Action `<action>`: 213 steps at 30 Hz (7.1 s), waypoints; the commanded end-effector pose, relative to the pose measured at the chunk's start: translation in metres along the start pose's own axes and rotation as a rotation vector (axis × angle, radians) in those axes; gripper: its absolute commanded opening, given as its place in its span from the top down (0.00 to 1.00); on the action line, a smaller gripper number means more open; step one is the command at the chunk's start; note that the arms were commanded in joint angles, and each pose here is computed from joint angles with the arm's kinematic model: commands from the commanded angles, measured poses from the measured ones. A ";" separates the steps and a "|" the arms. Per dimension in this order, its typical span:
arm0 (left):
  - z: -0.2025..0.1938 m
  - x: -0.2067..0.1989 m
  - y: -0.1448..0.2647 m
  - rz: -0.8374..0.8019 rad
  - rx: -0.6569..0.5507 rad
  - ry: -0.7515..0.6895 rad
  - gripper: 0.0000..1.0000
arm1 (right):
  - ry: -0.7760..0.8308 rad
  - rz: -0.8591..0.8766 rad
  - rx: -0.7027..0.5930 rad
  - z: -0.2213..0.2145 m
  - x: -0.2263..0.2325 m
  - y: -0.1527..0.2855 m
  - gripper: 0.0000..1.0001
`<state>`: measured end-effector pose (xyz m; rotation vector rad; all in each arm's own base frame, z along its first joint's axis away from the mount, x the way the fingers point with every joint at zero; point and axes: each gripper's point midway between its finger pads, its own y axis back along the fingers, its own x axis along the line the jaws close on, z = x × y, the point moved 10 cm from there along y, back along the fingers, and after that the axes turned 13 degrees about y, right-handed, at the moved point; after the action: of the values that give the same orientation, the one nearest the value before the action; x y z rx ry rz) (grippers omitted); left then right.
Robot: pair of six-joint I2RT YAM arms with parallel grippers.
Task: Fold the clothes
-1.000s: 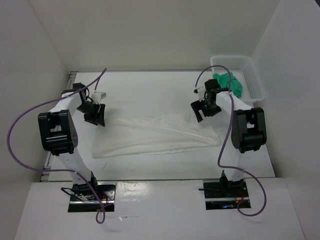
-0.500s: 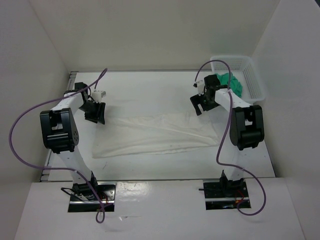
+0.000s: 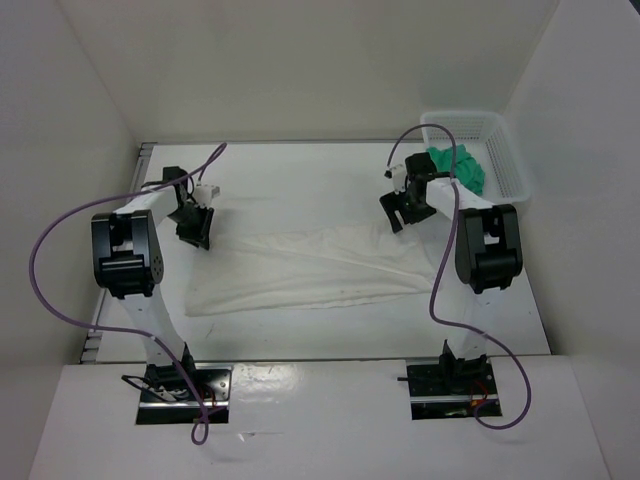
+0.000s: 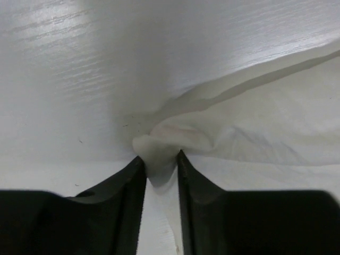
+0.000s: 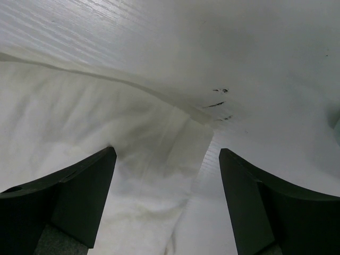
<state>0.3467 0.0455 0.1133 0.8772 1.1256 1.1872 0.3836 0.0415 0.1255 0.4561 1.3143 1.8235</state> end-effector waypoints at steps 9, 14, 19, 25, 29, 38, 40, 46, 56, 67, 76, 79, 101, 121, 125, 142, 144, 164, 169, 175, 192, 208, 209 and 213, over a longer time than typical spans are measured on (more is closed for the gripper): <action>-0.004 0.000 -0.012 0.039 0.022 0.004 1.00 | 0.012 -0.029 -0.027 0.005 -0.007 -0.018 0.71; -0.007 0.001 -0.006 0.071 0.005 0.000 1.00 | -0.009 -0.068 -0.019 0.001 -0.018 -0.017 0.88; -0.006 0.009 -0.001 0.078 -0.009 0.013 1.00 | -0.042 -0.111 -0.062 0.009 -0.037 -0.009 0.90; -0.001 0.016 0.004 0.086 -0.032 0.031 1.00 | -0.096 -0.171 -0.102 0.017 -0.053 -0.001 0.90; 0.004 0.016 0.009 0.087 -0.045 0.028 1.00 | -0.111 -0.158 -0.131 0.025 -0.055 0.001 0.89; 0.028 0.011 0.029 0.068 -0.136 0.039 0.74 | -0.114 -0.183 -0.210 0.039 -0.059 0.029 0.53; 0.036 0.011 0.031 0.069 -0.156 0.044 0.73 | -0.125 -0.182 -0.212 0.040 -0.059 0.031 0.48; 0.044 0.009 0.042 0.062 -0.183 0.037 0.54 | -0.138 -0.155 -0.287 0.050 -0.055 0.068 0.41; -0.006 -0.033 0.164 -0.068 -0.429 0.079 0.02 | -0.161 -0.141 -0.506 0.028 -0.006 0.204 0.01; -0.089 -0.037 0.202 0.052 -0.600 0.107 0.00 | -0.190 -0.281 -0.628 -0.026 0.020 0.228 0.01; -0.127 -0.032 0.206 -0.002 -0.789 0.062 0.00 | -0.236 -0.301 -0.539 -0.030 0.012 0.204 0.01; -0.128 -0.031 0.211 0.023 -0.836 0.056 0.00 | -0.241 -0.324 -0.538 -0.030 0.010 0.205 0.01; -0.135 -0.034 0.213 0.023 -0.887 0.058 0.00 | -0.273 -0.333 -0.449 -0.032 0.004 0.182 0.01; -0.134 -0.032 0.210 0.022 -0.869 0.057 0.00 | -0.282 -0.323 -0.392 -0.030 -0.001 0.168 0.01; -0.134 -0.032 0.210 0.022 -0.869 0.057 0.00 | -0.297 -0.369 -0.422 -0.030 -0.001 0.180 0.01; -0.130 -0.028 0.204 0.027 -0.834 0.087 0.00 | -0.347 -0.460 -0.480 -0.034 -0.004 0.198 0.01; -0.130 -0.028 0.204 0.027 -0.834 0.087 0.00 | -0.347 -0.456 -0.472 -0.034 -0.004 0.195 0.01; -0.131 -0.027 0.201 0.026 -0.825 0.091 0.00 | -0.338 -0.363 -0.344 -0.035 -0.006 0.158 0.01; -0.131 -0.027 0.201 0.026 -0.825 0.091 0.00 | -0.339 -0.355 -0.327 -0.037 -0.006 0.154 0.01; -0.131 -0.028 0.201 0.022 -0.826 0.099 0.00 | -0.327 -0.353 -0.337 -0.034 -0.007 0.157 0.01; -0.130 -0.026 0.202 0.049 -0.834 0.128 0.00 | -0.328 -0.323 -0.299 -0.035 -0.007 0.147 0.01; -0.136 -0.028 0.206 0.063 -0.865 0.141 0.00 | -0.329 -0.319 -0.290 -0.035 -0.007 0.144 0.01; -0.136 -0.028 0.206 0.063 -0.865 0.141 0.00 | -0.329 -0.319 -0.290 -0.035 -0.007 0.144 0.01; -0.135 -0.028 0.207 0.065 -0.873 0.138 0.00 | -0.329 -0.319 -0.290 -0.035 -0.007 0.144 0.01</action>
<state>0.1636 0.0505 0.2796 0.1948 0.5925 1.6021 0.3004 -0.0004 0.2332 0.3723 0.8511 1.5591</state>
